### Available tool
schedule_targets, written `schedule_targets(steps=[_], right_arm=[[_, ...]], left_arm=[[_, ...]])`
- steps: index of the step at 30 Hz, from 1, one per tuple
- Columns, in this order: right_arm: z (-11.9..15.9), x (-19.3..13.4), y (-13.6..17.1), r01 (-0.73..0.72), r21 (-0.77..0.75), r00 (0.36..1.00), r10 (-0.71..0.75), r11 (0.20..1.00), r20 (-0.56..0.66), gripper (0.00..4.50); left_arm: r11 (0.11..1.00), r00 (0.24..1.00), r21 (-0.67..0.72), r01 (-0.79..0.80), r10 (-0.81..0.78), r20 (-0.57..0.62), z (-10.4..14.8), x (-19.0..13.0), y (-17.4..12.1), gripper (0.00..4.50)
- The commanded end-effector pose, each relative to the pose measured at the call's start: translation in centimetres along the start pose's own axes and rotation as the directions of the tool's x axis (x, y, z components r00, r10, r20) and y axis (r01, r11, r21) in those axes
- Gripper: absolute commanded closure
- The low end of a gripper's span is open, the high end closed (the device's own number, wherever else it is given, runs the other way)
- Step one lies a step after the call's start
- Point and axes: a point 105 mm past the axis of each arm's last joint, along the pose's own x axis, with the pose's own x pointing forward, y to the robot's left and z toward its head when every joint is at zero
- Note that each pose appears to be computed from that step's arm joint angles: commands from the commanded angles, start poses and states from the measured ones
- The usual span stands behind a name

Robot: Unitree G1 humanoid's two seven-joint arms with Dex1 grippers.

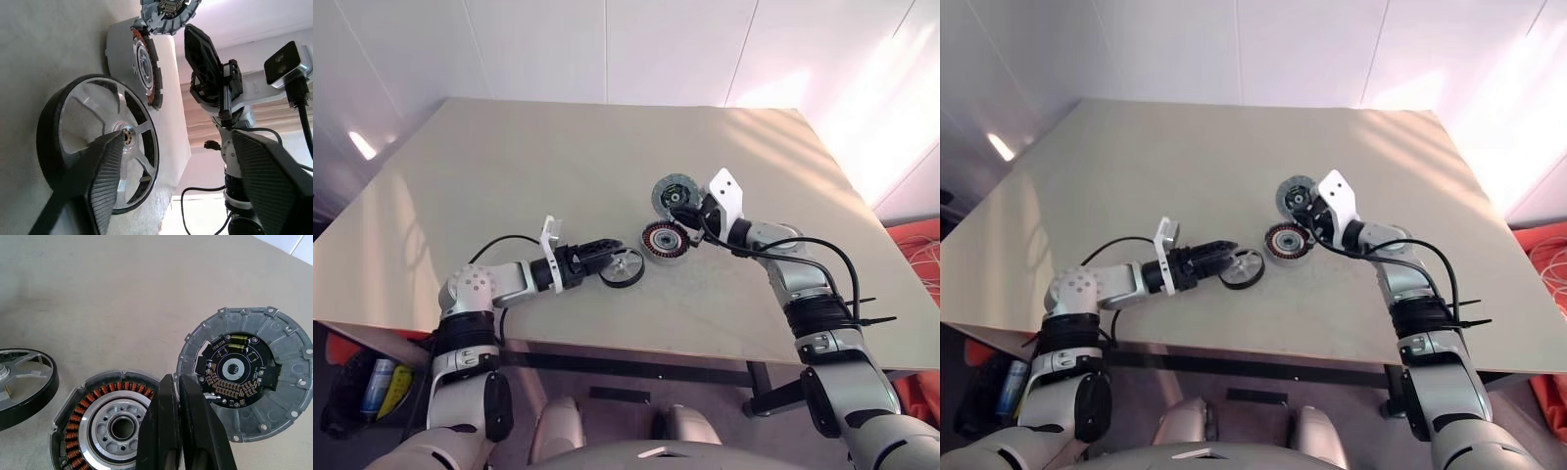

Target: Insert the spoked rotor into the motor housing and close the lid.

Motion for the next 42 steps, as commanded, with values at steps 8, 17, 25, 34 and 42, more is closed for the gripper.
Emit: schedule_targets(steps=[8, 17, 25, 34, 42], right_arm=[[2.5, -0.1, -0.8, 0.025, -0.038, 0.997, -0.022, 0.999, 0.08, 4.35], [2.5, -0.7, -0.8, 0.027, -0.019, 0.996, -0.025, 0.999, 0.08, 4.35], [2.5, -0.8, -0.7, 0.029, -0.023, 0.997, -0.027, 0.999, 0.077, 4.35], [2.3, -0.9, -0.8, 0.032, -0.022, 0.997, -0.031, 0.999, 0.071, 4.35], [2.2, -1.0, -0.7, 0.033, -0.024, 0.997, -0.032, 0.999, 0.065, 4.35]], left_arm=[[0.999, 0.999, -0.001, 0.036, -0.036, 0.038, 0.5, -0.5, -0.5, 1.52], [0.999, 0.997, 0.019, 0.05, -0.051, 0.051, 0.8, -1.7, -1.3, 1.52], [0.998, 1.0, -0.055, 0.009, -0.01, -0.023, -1.2, -3.1, -0.3, 1.52], [0.996, 0.998, -0.086, 0.016, -0.021, -0.058, -2.1, -2.2, -0.3, 1.52], [0.995, 0.995, -0.089, 0.055, -0.062, -0.078, -2.5, -2.3, -0.8, 1.52]])
